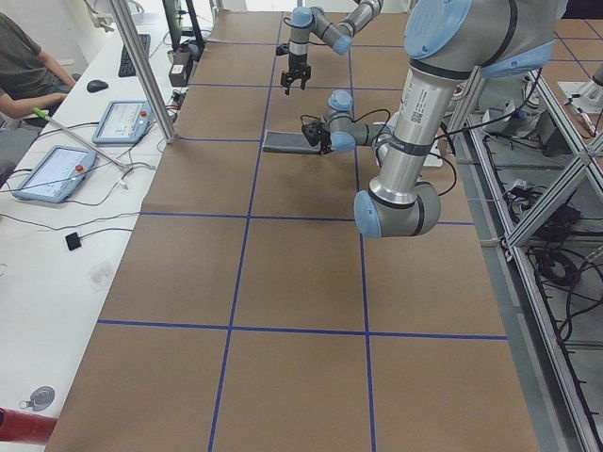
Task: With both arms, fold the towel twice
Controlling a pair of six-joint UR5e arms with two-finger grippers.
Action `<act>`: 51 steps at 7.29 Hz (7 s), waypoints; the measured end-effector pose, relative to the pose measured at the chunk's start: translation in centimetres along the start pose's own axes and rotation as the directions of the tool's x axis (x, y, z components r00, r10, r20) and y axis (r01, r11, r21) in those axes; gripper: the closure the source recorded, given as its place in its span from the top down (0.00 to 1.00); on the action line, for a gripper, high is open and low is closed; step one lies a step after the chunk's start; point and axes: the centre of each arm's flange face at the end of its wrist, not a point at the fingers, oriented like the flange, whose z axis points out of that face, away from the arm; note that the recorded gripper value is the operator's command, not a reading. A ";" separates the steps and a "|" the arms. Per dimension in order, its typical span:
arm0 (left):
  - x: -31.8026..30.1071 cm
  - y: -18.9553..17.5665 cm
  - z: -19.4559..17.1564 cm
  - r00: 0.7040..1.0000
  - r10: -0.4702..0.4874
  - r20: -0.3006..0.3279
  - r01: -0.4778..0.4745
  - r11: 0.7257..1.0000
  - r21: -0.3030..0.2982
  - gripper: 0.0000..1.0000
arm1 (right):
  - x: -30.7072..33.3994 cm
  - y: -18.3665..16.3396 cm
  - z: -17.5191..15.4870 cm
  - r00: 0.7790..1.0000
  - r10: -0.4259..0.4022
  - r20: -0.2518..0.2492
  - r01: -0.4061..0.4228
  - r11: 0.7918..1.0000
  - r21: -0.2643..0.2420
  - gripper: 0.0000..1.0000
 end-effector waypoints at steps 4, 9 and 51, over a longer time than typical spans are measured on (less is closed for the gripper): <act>-0.1 -0.1 -0.2 1.000 0.000 0.000 0.000 1.000 -0.001 0.85 | -0.1 0.1 0.0 1.000 -0.001 0.001 0.001 1.000 -0.001 1.00; -0.3 -0.3 -0.2 1.000 0.000 0.006 0.000 1.000 0.002 0.38 | -0.4 0.4 -0.2 1.000 0.003 0.006 -0.003 1.000 -0.005 1.00; 6.8 -24.6 -7.2 0.993 0.006 -0.119 0.003 0.997 0.075 1.00 | -9.8 4.7 8.0 0.791 -0.602 0.105 0.592 0.798 0.115 0.59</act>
